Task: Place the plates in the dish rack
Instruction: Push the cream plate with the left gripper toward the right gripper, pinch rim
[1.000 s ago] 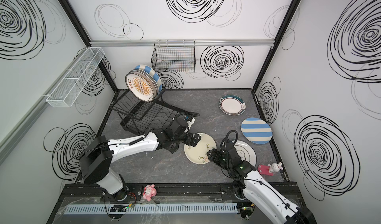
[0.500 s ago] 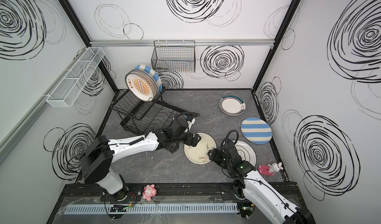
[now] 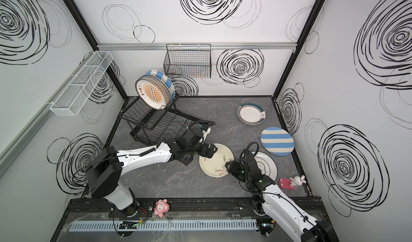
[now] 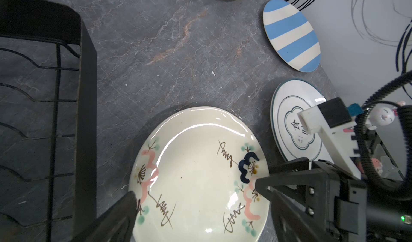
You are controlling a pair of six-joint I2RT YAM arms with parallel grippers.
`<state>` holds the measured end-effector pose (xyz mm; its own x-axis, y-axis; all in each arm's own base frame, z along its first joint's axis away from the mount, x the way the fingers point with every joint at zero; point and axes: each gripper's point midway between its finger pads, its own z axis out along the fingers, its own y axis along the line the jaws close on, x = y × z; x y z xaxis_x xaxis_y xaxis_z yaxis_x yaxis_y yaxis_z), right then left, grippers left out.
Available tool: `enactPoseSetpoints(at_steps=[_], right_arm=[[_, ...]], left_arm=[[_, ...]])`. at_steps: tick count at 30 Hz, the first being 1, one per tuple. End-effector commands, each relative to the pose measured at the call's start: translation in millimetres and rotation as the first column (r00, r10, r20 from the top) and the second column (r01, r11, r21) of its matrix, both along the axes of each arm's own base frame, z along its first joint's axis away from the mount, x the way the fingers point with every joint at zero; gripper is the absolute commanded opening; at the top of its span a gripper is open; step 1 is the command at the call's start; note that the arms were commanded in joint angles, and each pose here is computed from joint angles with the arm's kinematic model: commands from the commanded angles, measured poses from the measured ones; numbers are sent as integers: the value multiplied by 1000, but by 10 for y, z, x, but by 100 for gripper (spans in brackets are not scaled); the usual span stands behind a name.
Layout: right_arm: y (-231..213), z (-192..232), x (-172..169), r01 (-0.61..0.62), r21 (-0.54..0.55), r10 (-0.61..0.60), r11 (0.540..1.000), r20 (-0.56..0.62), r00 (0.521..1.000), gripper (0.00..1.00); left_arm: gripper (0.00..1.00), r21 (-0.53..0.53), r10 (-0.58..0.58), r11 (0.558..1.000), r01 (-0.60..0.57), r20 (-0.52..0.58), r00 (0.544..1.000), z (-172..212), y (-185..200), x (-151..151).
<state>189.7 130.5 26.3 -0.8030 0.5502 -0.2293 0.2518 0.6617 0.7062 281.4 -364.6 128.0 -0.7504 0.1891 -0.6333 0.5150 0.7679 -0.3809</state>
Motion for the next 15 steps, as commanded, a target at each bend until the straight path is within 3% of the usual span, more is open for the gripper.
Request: enactPoseSetpoints(at_steps=[1,15], right_arm=[[-52,-83,-16,42,17,-42,999,-14,999,48],[-144,-238,-37,91,13,-90,996,-8,996,30]], left_arm=[[96,-51,15,999,-13,27,1000,189,10,32],[96,-67,32,997,-30,36,999,268,140,-15]])
